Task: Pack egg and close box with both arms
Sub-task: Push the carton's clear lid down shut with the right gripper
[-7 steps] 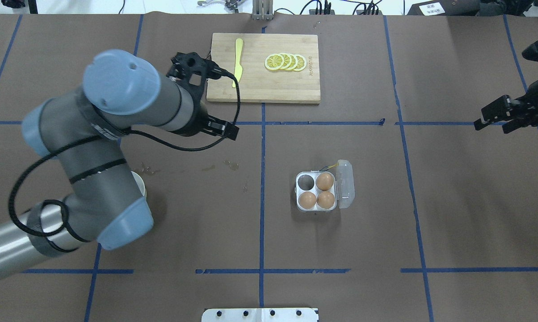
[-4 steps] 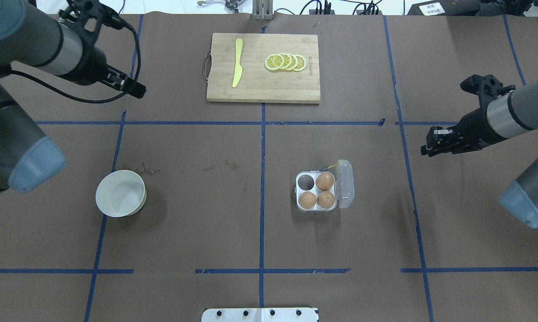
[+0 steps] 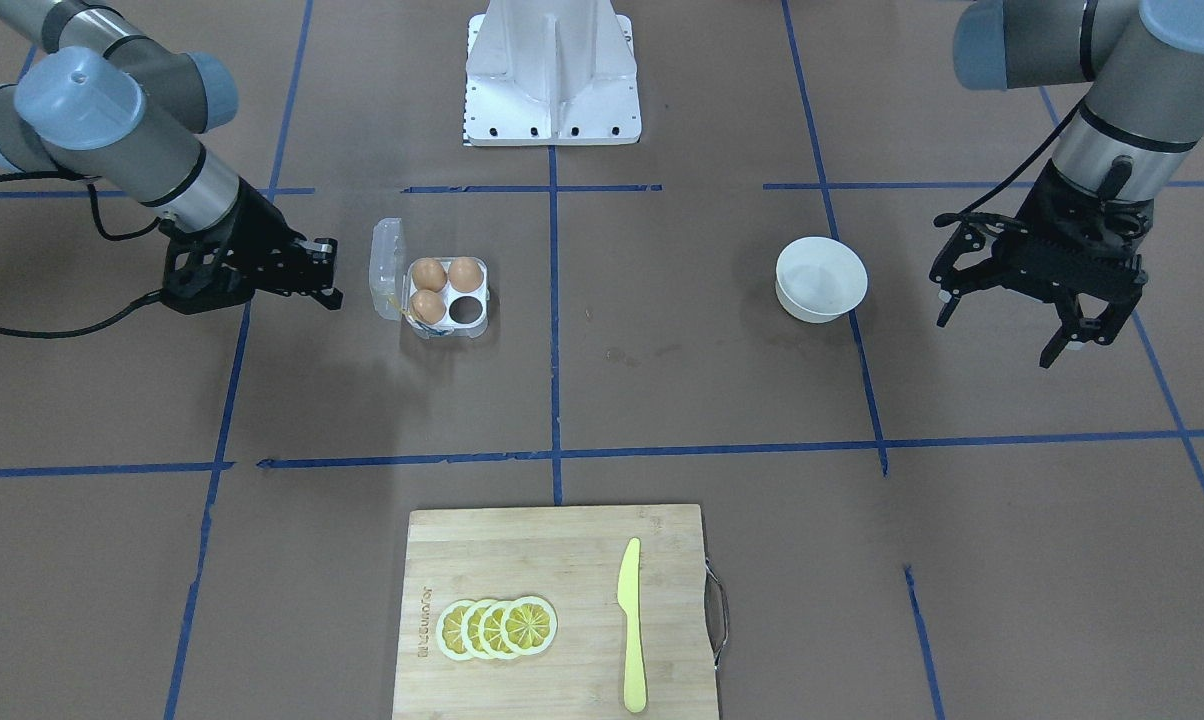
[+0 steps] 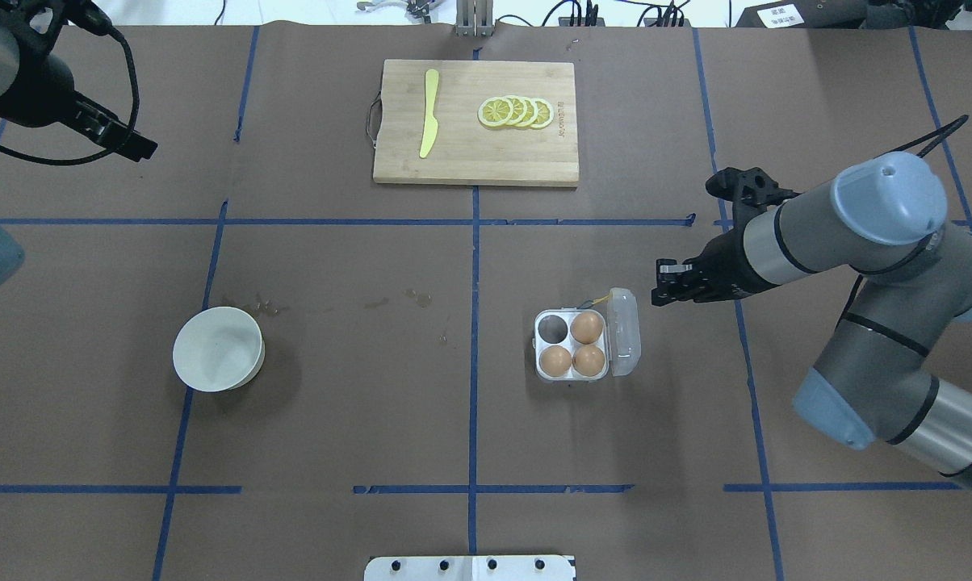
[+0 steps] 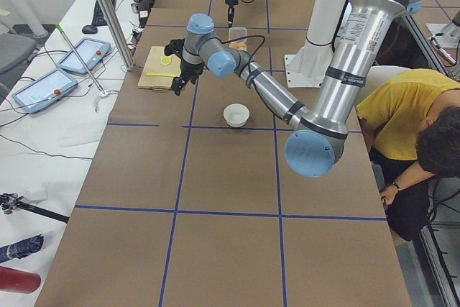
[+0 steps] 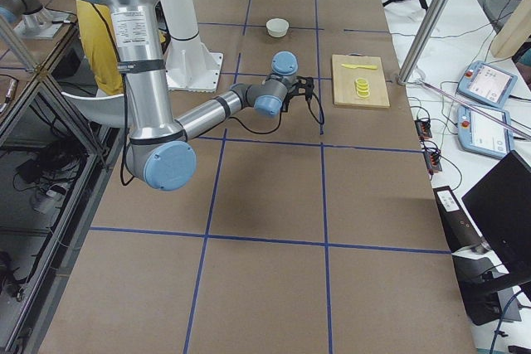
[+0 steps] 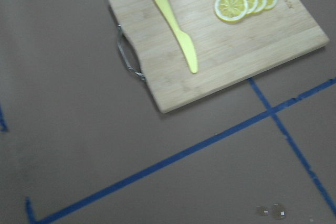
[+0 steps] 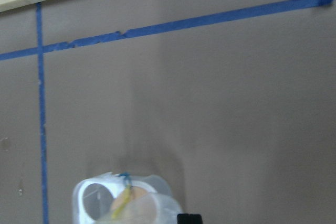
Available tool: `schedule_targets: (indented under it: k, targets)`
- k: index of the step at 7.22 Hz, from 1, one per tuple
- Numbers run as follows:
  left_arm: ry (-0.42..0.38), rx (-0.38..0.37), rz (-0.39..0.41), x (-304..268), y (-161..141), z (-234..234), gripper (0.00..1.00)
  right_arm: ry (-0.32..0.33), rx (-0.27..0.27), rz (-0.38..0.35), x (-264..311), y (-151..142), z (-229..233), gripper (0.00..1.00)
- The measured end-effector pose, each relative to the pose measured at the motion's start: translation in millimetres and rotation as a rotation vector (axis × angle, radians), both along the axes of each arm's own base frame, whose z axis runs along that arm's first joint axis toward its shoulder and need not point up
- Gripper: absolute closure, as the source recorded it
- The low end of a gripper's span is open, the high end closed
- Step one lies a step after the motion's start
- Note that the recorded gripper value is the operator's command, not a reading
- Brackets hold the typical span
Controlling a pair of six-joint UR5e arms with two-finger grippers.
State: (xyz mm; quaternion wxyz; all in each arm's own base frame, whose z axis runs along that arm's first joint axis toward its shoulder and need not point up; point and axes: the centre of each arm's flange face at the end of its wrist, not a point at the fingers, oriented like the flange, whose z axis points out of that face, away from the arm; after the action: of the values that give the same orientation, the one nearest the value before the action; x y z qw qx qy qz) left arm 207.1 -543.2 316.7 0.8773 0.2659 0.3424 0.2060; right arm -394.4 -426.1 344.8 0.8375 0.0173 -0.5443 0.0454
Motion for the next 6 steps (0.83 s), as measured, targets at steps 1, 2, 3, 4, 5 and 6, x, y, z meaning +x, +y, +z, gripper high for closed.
schedule_targets:
  k: [1, 2, 3, 4, 5, 6]
  targets:
    - [-0.003, 0.0, 0.001, -1, 0, 2, 0.01, -0.02, -0.004, 0.011, -27, 7, -30, 1.0]
    - [-0.003, 0.0, 0.002, -2, 0, 2, 0.01, -0.038, -0.015, 0.02, -44, 9, -59, 1.0]
    - [-0.004, 0.001, 0.001, -2, 0, 2, 0.01, -0.057, -0.034, 0.029, -48, 7, -76, 1.0]
    - [-0.007, 0.0, 0.002, -4, 0, 5, 0.01, -0.068, -0.059, 0.029, -37, -2, -80, 1.0]
    - [-0.021, 0.004, 0.009, -9, 1, 13, 0.01, -0.07, -0.088, 0.033, -12, -20, -74, 1.0]
    - [-0.05, 0.016, 0.019, -23, -1, 28, 0.01, -0.06, -0.108, 0.045, 25, -42, -56, 1.0]
